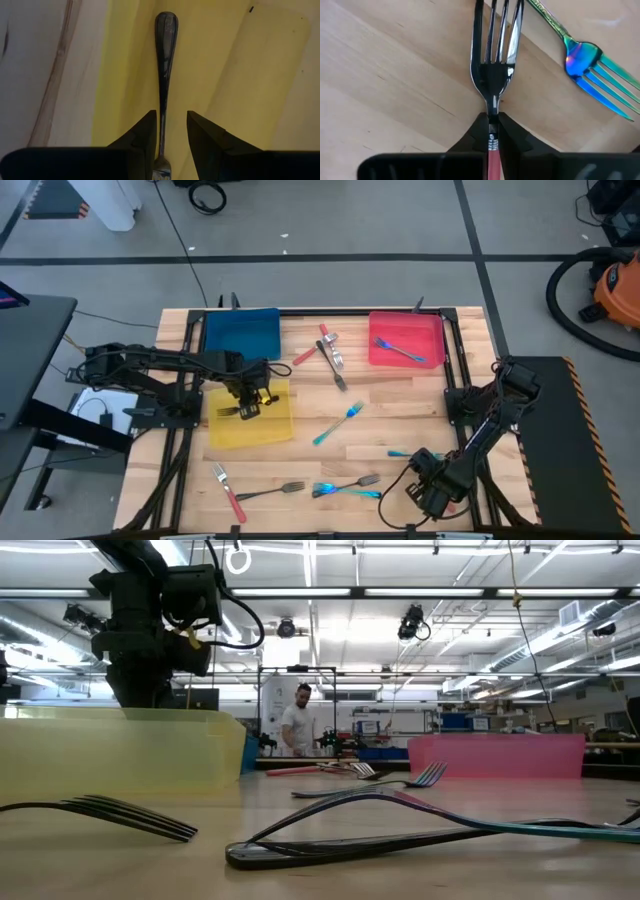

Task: Sort silverware by color (type)
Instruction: Put the bottom right pink fork into the blue bin

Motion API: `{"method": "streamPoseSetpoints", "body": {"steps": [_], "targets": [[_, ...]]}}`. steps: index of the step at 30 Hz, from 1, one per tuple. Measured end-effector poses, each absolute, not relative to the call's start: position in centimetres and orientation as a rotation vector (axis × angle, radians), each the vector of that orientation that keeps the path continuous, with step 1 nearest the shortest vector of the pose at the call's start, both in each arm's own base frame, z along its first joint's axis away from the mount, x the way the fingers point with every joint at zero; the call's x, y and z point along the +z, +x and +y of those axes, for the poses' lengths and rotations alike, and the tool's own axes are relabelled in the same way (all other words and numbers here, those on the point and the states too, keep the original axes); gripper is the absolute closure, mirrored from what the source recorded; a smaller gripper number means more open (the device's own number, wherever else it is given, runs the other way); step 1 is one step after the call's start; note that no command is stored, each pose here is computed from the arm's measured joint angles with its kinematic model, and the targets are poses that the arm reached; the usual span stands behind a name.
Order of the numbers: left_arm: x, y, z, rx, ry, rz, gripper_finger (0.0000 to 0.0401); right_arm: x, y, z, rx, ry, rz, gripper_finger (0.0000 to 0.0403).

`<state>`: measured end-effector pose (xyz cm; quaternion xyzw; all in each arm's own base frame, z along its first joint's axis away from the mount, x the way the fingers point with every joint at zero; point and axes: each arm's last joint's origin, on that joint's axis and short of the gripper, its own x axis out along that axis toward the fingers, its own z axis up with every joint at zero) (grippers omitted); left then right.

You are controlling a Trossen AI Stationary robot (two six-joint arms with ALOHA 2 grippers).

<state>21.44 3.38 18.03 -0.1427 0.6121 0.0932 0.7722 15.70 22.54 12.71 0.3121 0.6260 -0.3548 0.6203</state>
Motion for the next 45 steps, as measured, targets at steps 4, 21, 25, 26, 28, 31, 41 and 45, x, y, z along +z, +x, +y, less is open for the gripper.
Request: {"method": "streamPoseSetpoints", "body": {"steps": [4, 21, 25, 26, 28, 31, 41, 45], "targets": [[18.0, 21.4, 3.4, 0.213, -0.324, 1.325, 0.0294, 12.8, 15.9, 22.4, -0.812, 0.718, 1.448, 0.0379], [18.3, 22.4, 3.2, 0.135, -0.407, 1.225, 0.0294, 17.4, 18.9, 18.4, -0.737, 0.588, 1.225, 0.0384], [18.6, 22.9, 3.3, 0.134, -0.426, 1.18, 0.0294, 18.5, 20.6, 15.7, -0.709, 0.493, 1.175, 0.0384], [18.9, 23.0, 3.3, 0.134, -0.426, 1.174, 0.0294, 18.7, 21.0, 15.1, -0.701, 0.471, 1.158, 0.0384], [19.7, 23.5, 3.4, 0.129, -0.422, 1.139, 0.0294, 19.3, 21.8, 13.6, -0.698, 0.424, 1.133, 0.0384], [21.4, 24.5, 3.6, 0.121, -0.414, 1.074, 0.0294, 19.9, 22.7, 11.6, -0.703, 0.363, 1.103, 0.0384], [28.0, 28.2, 4.2, 0.079, -0.352, 0.65, 0.0294, 22.4, 25.5, 6.0, -0.698, 0.215, 0.899, 0.0384], [29.4, 29.1, 4.6, 0.113, -0.312, 0.469, 0.0294, 23.7, 26.7, 3.9, -0.695, 0.154, 0.788, 0.0384]]}}
